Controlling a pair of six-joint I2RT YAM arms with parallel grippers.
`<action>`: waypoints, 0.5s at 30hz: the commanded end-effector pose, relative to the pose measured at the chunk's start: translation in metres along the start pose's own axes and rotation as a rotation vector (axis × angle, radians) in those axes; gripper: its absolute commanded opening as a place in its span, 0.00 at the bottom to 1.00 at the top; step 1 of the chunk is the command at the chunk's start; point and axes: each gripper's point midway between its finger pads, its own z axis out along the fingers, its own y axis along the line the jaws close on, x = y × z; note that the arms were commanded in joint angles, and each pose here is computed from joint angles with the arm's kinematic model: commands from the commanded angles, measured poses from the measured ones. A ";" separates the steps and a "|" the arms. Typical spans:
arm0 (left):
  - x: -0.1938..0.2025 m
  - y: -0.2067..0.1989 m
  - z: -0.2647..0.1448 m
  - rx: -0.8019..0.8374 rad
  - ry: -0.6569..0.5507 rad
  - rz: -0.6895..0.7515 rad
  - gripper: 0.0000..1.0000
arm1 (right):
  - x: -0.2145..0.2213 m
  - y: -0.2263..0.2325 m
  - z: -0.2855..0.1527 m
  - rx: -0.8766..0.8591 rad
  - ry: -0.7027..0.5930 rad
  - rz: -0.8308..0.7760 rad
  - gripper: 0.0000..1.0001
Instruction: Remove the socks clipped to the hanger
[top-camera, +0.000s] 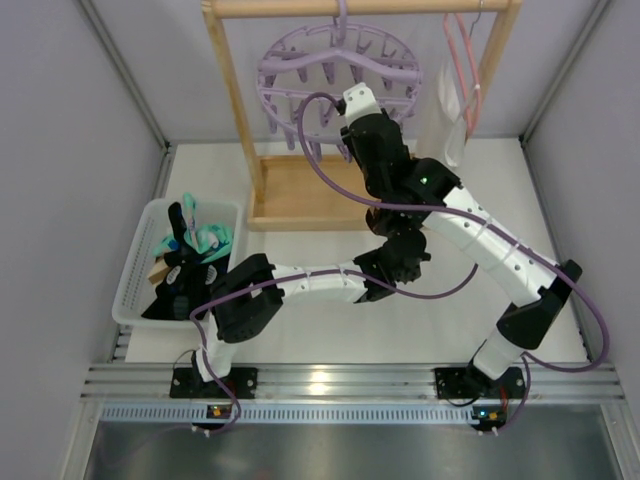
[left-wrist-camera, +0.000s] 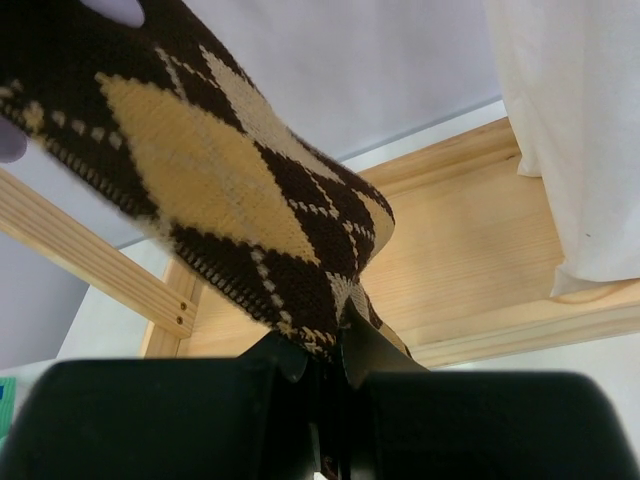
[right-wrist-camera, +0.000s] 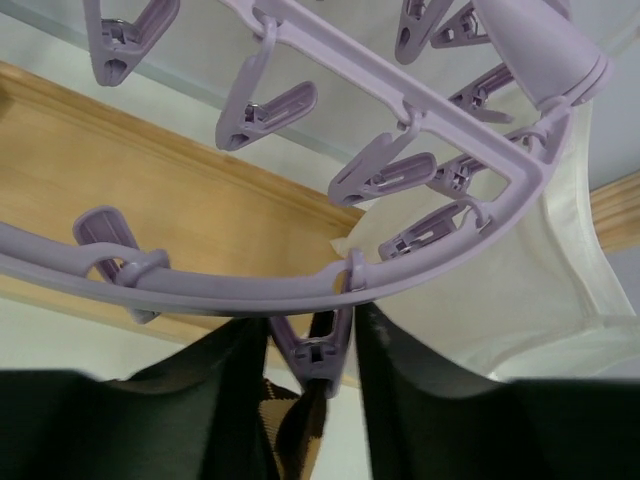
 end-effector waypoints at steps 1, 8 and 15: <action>-0.026 0.012 -0.004 -0.014 -0.032 -0.096 0.00 | -0.017 -0.006 -0.002 0.016 -0.061 0.069 0.32; -0.017 0.013 -0.005 -0.021 -0.020 -0.122 0.00 | -0.019 -0.008 -0.007 0.007 -0.084 0.098 0.10; 0.029 0.033 -0.015 -0.036 0.030 -0.148 0.00 | -0.023 -0.014 -0.013 -0.007 -0.116 0.158 0.06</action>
